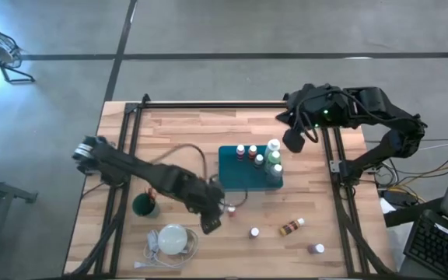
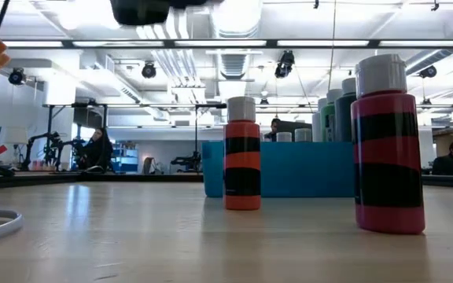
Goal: Pick & Place Paint Supplies
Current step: Put the blue paint bottle into the blue bin
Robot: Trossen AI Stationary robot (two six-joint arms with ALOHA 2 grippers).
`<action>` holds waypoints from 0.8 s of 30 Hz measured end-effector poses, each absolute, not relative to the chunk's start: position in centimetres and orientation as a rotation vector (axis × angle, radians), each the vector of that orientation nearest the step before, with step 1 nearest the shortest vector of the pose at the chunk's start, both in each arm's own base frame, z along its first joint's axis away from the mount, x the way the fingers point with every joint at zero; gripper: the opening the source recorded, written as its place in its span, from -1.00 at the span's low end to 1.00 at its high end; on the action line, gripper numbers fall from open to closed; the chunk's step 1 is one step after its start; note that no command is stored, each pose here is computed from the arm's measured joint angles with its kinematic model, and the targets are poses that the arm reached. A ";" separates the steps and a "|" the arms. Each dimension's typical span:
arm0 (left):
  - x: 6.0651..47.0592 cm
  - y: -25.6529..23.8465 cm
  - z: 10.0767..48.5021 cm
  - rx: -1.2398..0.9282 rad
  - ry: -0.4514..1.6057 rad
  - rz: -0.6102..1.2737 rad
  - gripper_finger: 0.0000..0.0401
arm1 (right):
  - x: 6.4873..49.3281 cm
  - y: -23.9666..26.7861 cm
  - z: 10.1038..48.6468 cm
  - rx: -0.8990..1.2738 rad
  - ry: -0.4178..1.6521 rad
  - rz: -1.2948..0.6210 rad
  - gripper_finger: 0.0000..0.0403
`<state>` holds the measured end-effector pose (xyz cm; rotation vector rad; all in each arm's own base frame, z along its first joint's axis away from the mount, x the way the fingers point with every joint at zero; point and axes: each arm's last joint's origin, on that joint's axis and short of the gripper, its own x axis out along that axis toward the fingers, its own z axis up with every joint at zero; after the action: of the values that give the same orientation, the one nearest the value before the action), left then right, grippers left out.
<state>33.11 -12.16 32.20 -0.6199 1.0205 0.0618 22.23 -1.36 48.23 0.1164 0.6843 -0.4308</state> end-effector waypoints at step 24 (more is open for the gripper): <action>28.7 -3.8 43.0 -0.232 0.622 -0.094 -0.38 | 29.9 0.8 47.0 0.314 0.588 0.095 -0.27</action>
<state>28.68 -3.79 42.96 -0.2317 0.6225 -0.0936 29.94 0.82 46.97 0.3139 0.5880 0.0948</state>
